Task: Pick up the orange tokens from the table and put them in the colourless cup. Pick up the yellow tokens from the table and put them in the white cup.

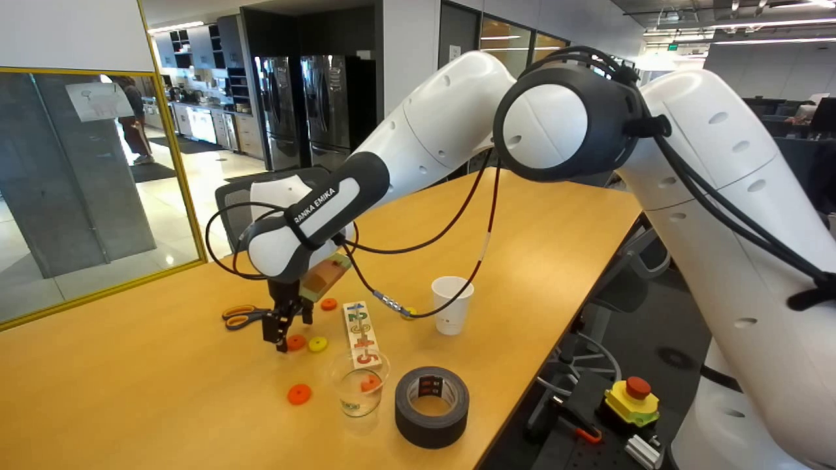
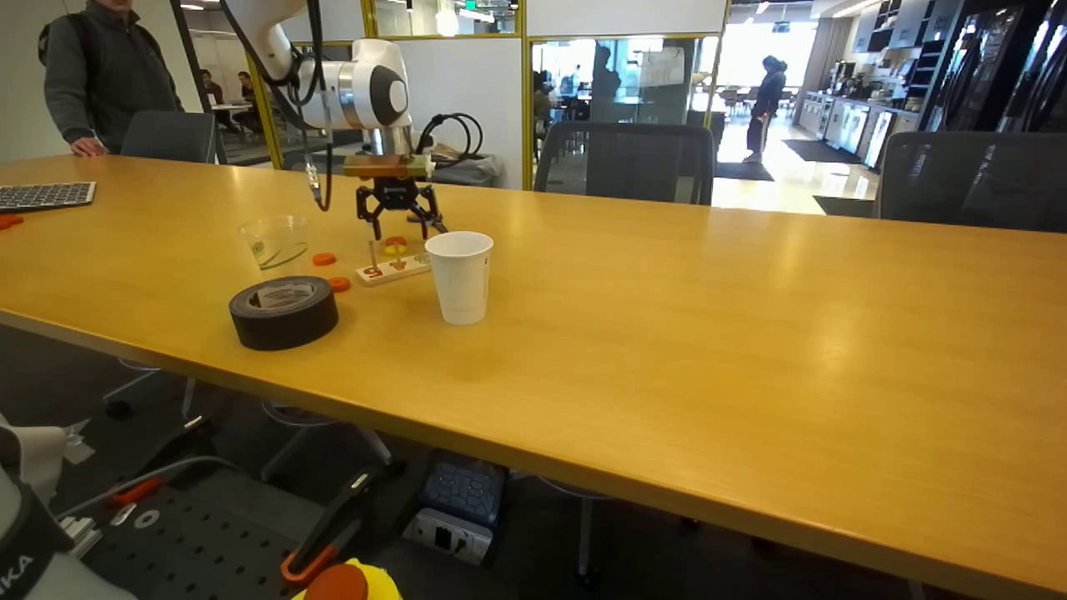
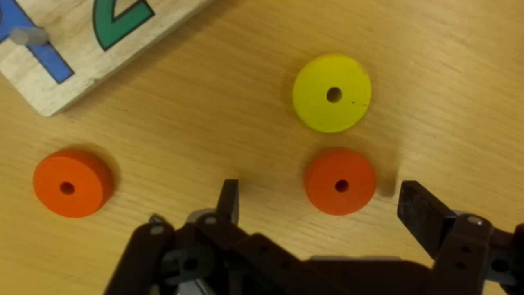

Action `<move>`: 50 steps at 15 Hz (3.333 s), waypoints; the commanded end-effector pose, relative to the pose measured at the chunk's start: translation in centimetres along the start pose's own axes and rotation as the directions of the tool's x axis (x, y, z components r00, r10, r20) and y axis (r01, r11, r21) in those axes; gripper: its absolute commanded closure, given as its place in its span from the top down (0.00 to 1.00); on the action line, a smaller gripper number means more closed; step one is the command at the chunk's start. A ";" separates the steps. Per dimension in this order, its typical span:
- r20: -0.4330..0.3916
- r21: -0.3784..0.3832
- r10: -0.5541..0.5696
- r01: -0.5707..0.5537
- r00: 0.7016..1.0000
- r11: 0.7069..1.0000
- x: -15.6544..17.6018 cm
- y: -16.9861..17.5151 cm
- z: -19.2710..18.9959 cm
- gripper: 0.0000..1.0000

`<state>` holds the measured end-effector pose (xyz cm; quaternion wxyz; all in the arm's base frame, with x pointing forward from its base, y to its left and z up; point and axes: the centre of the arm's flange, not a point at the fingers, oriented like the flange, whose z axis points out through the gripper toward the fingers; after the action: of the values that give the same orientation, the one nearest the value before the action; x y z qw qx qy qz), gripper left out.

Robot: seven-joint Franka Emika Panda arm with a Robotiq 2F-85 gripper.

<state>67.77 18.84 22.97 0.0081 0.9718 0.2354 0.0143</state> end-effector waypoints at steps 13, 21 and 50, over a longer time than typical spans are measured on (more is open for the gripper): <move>0.082 -0.029 0.003 0.000 0.997 1.000 0.1 -0.4 -3.3 0.22; 0.037 -0.048 0.076 -0.074 0.996 0.996 -6.4 -1.2 -17.9 0.22; 0.148 0.238 -0.067 0.030 0.987 0.971 -18.6 -11.2 -14.0 0.22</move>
<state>46.30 19.74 36.06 -0.0741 0.9584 0.2550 -0.1049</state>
